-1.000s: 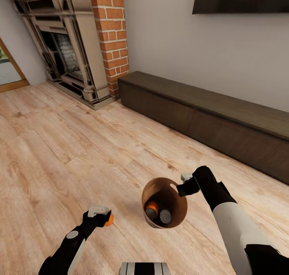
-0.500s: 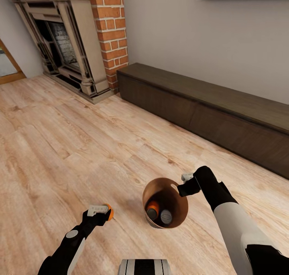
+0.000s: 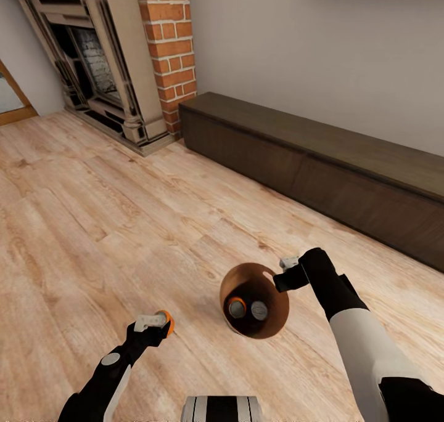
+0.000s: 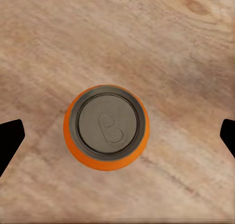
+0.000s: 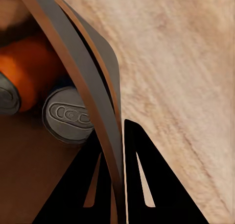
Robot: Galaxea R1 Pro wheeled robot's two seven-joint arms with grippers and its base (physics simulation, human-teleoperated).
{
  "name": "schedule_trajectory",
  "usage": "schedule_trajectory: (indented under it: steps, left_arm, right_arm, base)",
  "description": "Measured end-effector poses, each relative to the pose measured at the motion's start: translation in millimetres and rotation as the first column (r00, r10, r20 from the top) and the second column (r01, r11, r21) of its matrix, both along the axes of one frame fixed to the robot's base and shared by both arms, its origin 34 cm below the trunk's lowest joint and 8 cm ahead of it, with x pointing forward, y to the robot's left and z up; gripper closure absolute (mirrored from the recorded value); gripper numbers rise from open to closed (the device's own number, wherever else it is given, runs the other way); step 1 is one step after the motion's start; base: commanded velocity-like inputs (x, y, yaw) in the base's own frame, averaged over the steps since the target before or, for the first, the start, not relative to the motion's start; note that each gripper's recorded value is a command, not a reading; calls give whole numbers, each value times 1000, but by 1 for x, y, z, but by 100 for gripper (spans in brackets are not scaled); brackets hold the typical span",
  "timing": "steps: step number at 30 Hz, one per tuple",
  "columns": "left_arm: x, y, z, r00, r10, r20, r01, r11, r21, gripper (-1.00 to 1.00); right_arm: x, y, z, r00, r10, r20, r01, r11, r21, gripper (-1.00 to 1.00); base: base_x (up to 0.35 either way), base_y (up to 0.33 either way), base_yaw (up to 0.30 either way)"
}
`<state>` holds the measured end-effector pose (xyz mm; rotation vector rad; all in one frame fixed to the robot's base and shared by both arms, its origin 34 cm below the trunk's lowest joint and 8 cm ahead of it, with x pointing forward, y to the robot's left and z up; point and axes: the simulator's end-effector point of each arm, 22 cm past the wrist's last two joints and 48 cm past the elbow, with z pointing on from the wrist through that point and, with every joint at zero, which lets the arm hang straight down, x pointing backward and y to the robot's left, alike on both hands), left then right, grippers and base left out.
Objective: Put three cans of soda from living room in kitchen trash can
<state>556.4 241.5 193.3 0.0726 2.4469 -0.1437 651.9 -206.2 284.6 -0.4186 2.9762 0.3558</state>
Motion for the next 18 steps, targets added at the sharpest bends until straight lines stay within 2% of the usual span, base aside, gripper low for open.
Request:
schedule_trajectory:
  steps: [7,13,18]
  left_arm:
    - [-9,0,-14,1000,1,-28,-1,1000,0,-100]
    - [-8,1,-13,1000,1,-25,-1,1000,1,-100]
    - [-6,1,-11,1000,1,-20,-1,1000,1,-100]
  right_arm:
    - [-6,1,-17,1000,-2,-30,2,1000,4,100]
    - [-7,2,-17,1000,-3,-31,3,1000,7,100]
    - [-8,1,-17,1000,0,-31,0,1000,1,100]
  base:
    - [0,0,0]
    - [4,0,0]
    - [160,0,0]
